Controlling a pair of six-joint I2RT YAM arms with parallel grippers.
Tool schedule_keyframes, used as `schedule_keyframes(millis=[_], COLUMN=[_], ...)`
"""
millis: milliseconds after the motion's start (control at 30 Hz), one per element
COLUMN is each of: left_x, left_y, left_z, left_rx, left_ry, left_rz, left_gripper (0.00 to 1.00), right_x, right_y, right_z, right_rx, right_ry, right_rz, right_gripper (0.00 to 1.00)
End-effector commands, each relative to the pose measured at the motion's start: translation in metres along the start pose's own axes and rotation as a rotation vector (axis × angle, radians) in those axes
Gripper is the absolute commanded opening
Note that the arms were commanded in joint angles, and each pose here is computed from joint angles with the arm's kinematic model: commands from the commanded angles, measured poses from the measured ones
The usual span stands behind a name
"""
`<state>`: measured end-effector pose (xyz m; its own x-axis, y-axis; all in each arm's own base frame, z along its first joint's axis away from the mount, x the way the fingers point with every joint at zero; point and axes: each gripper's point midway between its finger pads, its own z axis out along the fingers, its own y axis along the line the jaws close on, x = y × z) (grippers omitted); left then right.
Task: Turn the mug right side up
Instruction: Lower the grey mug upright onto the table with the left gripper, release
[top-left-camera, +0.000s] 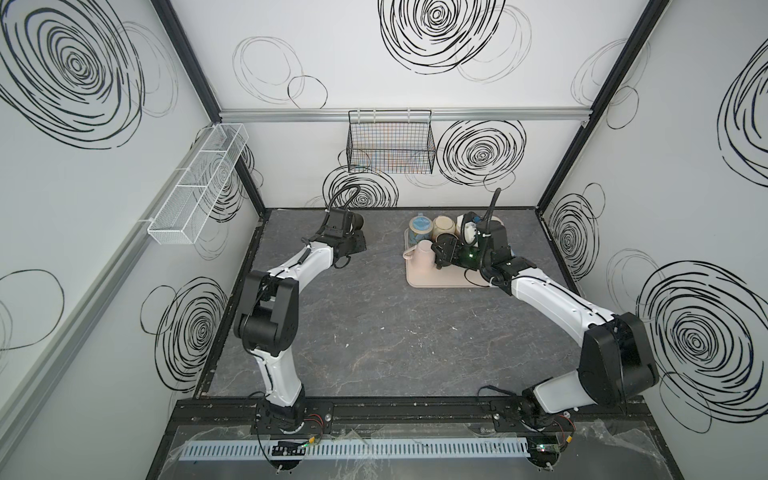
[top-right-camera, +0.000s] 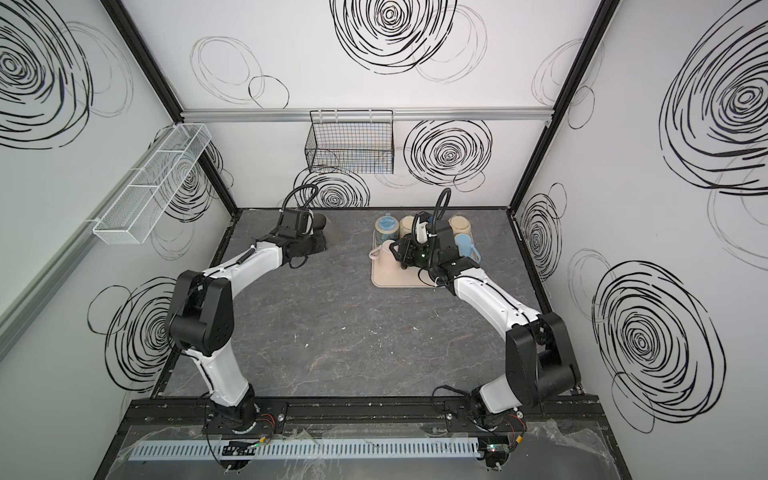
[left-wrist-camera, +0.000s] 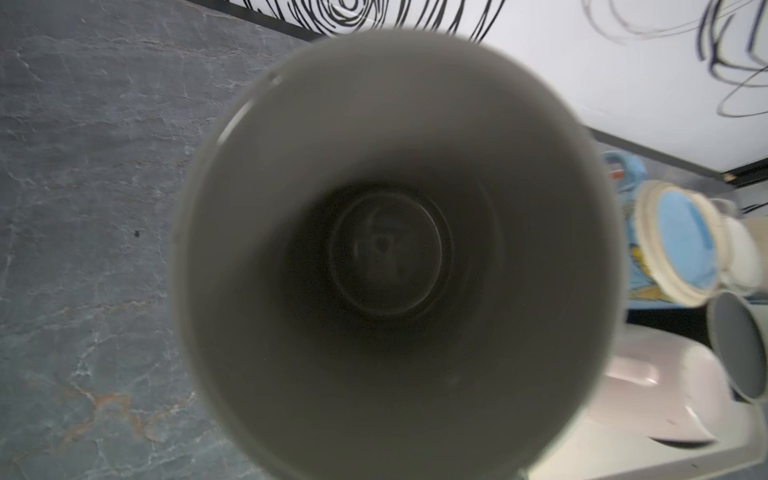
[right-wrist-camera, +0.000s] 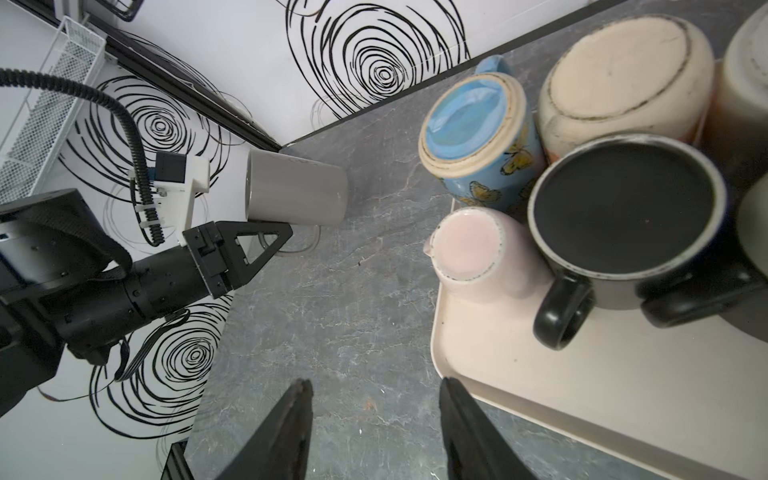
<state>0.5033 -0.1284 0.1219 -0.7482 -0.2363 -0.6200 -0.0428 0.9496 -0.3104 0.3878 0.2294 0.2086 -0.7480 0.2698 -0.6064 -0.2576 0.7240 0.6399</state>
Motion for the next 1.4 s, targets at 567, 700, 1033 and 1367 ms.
schedule_keyframes(millis=[567,700,1033,1367], left_x=[-0.066,-0.068,-0.075,-0.088], left_y=[-0.014,-0.015,-0.021,-0.034], left_z=[0.056,0.063,0.056,0.007], left_rx=[-0.116,-0.118,-0.101,-0.029], left_ry=[-0.126,-0.12,-0.146,-0.229], left_rz=[0.115,0.118,0.115,0.107], left_gripper=[0.0,0.09,0.38,0.45], right_x=[0.005,0.006,0.009,0.007], right_y=[-0.029,-0.03,-0.034,-0.059], right_z=[-0.024,-0.026,-0.029,-0.032], right_rx=[0.097,0.105,0.117,0.267], right_ry=[-0.007,-0.007,-0.003,0.028], right_rz=[-0.001,-0.001,-0.002,-0.04], right_gripper=[0.54,0.54,0.54,0.55])
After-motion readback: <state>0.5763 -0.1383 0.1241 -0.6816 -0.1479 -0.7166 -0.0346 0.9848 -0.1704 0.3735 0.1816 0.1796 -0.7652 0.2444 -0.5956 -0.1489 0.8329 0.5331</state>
